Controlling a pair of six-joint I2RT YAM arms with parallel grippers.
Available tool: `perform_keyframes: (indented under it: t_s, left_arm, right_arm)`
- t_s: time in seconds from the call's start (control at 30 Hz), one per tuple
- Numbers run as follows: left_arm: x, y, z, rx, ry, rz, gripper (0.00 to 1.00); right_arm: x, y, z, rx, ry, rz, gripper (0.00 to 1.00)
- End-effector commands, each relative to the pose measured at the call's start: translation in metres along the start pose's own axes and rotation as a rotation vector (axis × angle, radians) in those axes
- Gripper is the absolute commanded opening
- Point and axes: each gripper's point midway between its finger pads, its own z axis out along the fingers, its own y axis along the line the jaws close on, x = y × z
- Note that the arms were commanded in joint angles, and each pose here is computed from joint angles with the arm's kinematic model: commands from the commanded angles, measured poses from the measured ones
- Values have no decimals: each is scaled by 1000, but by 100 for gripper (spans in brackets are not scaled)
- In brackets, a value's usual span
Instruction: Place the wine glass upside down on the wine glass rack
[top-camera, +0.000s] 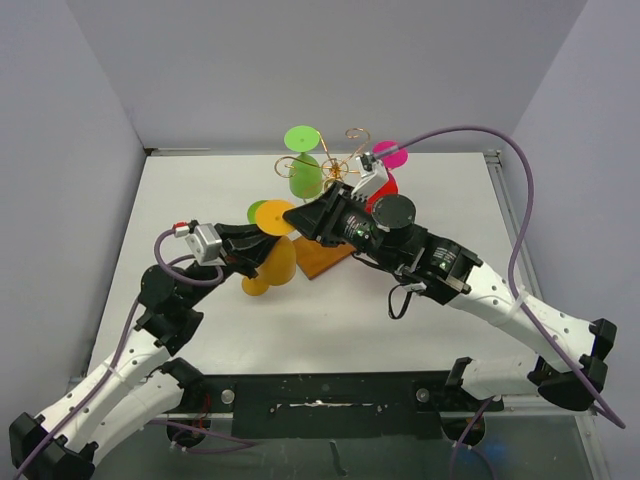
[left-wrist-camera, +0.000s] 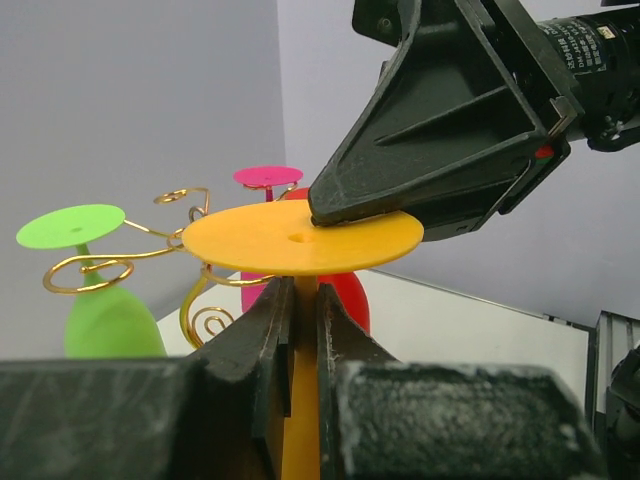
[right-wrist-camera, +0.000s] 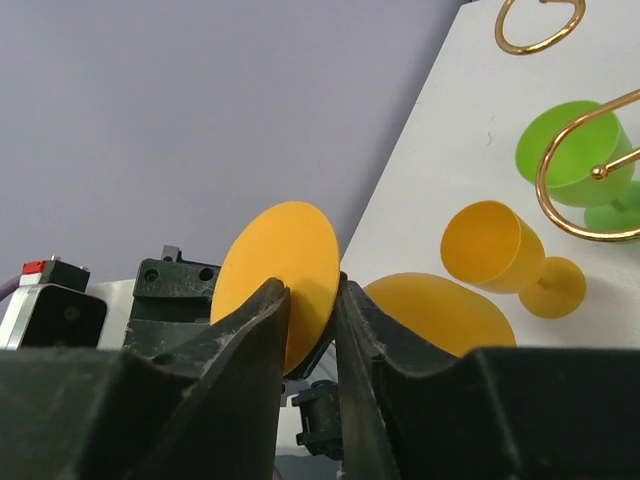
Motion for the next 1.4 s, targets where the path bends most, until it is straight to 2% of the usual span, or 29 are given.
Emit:
perform_keyframes:
  t_s: [0.0,0.17,0.27,0.33,0.63,1.07,1.37]
  left_arm:
    - [-25,-8,2,39,-102,15,0]
    - [-19,-11,0,52,-89,-11,0]
    - [-15,-11,-1,50,-75,-33,12]
    - [-12,-11,-3,43,-59,-47,15]
    - [-1,-3,-17,-39,-2,-84,43]
    - [-3,28,-27,-233,16,-86,48]
    - [-5,63,-43,-456,13,-76,49]
  right_arm:
    - [-16,22,-15,-94,-29,107,22]
    - [-21,17,-21,-91,-51,200,1]
    - [-26,13,-25,-85,-72,250,0]
    - [-28,13,-28,-88,-70,272,0]
    - [-36,-3,-41,-54,-89,377,0]
    - [-53,-49,-46,151,-220,448,0]
    - [-74,-81,-44,269,-341,461,0]
